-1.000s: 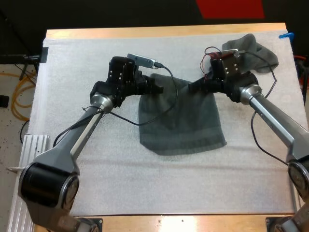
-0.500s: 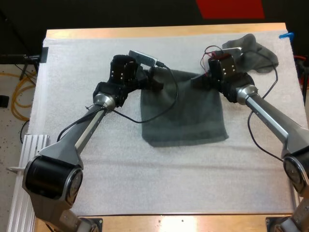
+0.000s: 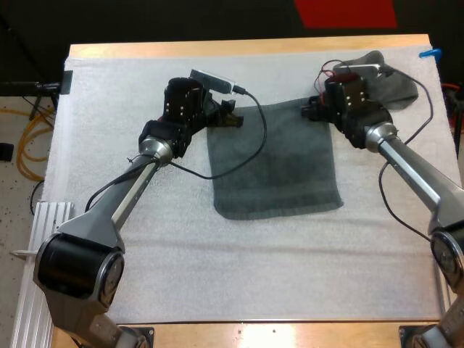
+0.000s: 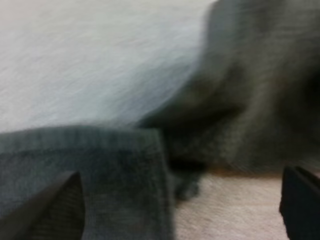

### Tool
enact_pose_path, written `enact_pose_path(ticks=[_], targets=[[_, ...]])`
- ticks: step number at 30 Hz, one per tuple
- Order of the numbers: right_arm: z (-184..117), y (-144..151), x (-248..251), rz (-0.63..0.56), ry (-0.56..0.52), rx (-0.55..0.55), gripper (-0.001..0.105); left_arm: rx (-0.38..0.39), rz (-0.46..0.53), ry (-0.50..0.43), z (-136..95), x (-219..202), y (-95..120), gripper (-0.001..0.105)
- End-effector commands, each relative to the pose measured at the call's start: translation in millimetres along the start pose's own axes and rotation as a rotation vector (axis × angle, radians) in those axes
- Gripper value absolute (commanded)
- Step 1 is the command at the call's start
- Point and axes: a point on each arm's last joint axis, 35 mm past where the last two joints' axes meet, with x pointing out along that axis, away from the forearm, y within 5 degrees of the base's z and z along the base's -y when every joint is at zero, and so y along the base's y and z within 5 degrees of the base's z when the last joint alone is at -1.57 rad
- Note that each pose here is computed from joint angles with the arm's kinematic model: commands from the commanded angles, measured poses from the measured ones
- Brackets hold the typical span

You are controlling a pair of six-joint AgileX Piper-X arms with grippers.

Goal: Pick towel from pile fold and stack

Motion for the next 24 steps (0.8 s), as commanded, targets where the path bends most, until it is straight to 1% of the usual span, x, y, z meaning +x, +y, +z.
enact_pose_path(ticks=[1,4,8,15,19,24], targets=[[16,-8,-17,-0.027,-0.048,0.015,0.072,0.009,0.011,-0.056,15,-9,-3,0.059],[28,-15,-38,-0.025,-0.081,0.000,0.067,0.011,0.008,-0.071,28,-26,-8,0.059],[38,-25,-72,-0.006,-0.123,-0.014,0.066,0.011,0.008,-0.068,38,-57,-14,0.059],[44,-42,-142,0.078,-0.141,-0.014,0.066,0.009,0.022,0.002,45,-126,-26,0.059],[38,-50,-175,0.109,-0.114,-0.020,0.066,0.007,0.024,0.012,46,-165,-33,0.059],[26,-57,-210,0.150,-0.065,-0.013,0.066,0.002,0.031,0.051,38,-212,-38,0.059]])
